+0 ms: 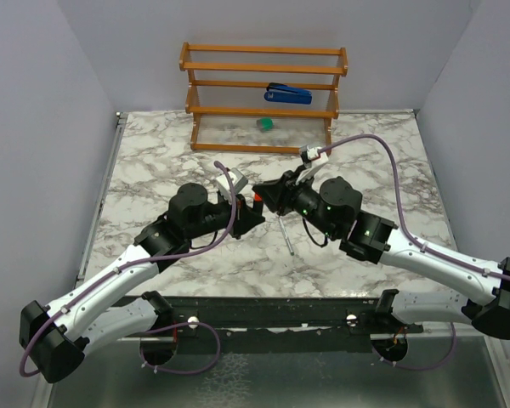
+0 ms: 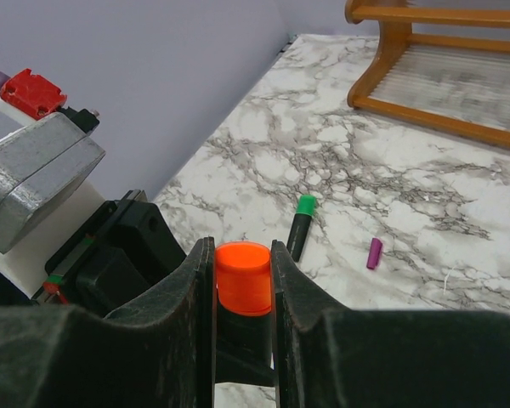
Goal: Insert the pens into the pen caps
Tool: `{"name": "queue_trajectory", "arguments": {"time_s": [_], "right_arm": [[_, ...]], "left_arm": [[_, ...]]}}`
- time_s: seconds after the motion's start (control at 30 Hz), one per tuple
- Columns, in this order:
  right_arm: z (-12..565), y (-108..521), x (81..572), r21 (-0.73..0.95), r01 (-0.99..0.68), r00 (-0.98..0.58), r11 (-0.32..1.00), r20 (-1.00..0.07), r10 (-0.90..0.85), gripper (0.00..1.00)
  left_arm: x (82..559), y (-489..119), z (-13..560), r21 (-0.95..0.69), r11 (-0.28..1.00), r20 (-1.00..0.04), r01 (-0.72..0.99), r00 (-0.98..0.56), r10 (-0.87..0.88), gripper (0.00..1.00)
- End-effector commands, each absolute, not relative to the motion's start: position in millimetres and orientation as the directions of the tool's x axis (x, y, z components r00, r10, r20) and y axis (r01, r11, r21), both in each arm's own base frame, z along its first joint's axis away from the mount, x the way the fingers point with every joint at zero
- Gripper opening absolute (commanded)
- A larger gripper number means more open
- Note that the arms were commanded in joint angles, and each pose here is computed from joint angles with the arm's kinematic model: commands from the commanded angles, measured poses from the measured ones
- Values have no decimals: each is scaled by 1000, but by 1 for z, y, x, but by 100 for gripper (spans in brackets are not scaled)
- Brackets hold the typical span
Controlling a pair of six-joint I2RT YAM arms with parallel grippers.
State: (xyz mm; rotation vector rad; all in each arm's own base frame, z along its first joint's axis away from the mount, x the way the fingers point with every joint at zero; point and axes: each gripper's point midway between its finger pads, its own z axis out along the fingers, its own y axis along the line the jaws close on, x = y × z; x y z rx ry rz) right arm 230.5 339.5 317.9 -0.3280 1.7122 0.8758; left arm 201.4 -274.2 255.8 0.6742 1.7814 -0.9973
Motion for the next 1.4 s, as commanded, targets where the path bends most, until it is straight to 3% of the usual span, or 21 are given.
{"name": "queue_trajectory", "arguments": {"time_s": [0.0,0.17,0.4,0.7,1.37], "right_arm": [[166,336,148,338,-694,-608,636,-748,-266,0],[174,348,131,457,-697,-647,553,-734,-209,0],[172,350,124,482,-701,-657,525,-724,-213,0],[155,328,143,326,-692,-619,644,-727,-297,0],[137,301,152,164,-690,-566,705,-730,-384,0]], "left_arm": [[211,-269,429,-141,472,-939,870,33,-342,0],[211,-266,432,-137,481,-937,866,45,-347,0],[209,-264,438,-132,481,-932,867,57,-357,0],[209,-261,440,-129,494,-934,860,62,-353,0],[214,-262,443,-135,504,-934,853,60,-353,0]]}}
